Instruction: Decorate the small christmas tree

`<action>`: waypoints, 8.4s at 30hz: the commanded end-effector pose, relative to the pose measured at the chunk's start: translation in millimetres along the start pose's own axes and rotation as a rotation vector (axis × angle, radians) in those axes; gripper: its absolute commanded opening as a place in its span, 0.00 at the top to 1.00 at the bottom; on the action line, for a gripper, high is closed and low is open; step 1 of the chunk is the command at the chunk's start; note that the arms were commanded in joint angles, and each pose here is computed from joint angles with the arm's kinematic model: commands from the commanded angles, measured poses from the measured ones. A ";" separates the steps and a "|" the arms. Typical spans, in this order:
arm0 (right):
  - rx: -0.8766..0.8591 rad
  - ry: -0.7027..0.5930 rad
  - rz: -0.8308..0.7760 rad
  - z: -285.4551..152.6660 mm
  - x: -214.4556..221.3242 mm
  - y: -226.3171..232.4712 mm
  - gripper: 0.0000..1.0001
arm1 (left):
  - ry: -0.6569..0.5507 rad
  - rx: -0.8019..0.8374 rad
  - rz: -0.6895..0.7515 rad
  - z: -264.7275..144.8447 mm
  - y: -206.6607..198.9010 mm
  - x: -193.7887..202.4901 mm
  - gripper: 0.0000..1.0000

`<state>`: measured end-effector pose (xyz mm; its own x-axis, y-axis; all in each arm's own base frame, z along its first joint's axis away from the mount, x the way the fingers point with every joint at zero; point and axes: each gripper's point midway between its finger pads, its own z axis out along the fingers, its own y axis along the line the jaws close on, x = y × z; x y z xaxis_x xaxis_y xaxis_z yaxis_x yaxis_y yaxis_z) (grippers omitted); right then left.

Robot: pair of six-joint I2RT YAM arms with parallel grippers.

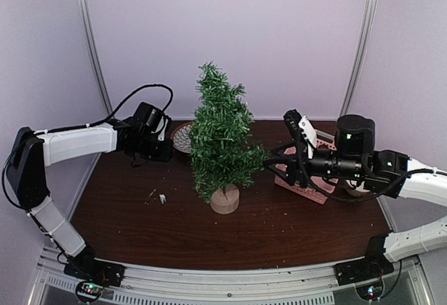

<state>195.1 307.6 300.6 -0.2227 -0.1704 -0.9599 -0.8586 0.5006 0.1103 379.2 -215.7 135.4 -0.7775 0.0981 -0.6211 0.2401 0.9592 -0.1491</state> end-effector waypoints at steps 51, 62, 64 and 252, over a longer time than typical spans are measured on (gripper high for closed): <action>-0.069 -0.108 -0.058 -19.4 -36.5 17.2 0.37 | -0.435 0.357 0.049 -177.0 -30.0 -44.3 1.00; -0.083 -0.073 -0.062 -24.1 -29.6 19.9 0.34 | -0.504 0.583 0.251 -198.1 -56.2 3.4 0.48; -0.088 -0.060 -0.062 -23.1 -26.7 20.6 0.33 | -0.474 0.621 0.273 -192.3 -58.8 21.3 0.48; -0.542 0.189 -0.394 46.7 53.6 147.3 0.54 | -0.781 0.480 0.368 -451.9 -101.5 -141.0 0.84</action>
<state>75.4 402.6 235.7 0.0771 -0.4593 -0.8849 -0.9910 -0.1324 -0.0177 203.4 -214.9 564.7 -0.1195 0.0423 -0.9919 0.7439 0.6655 -0.0612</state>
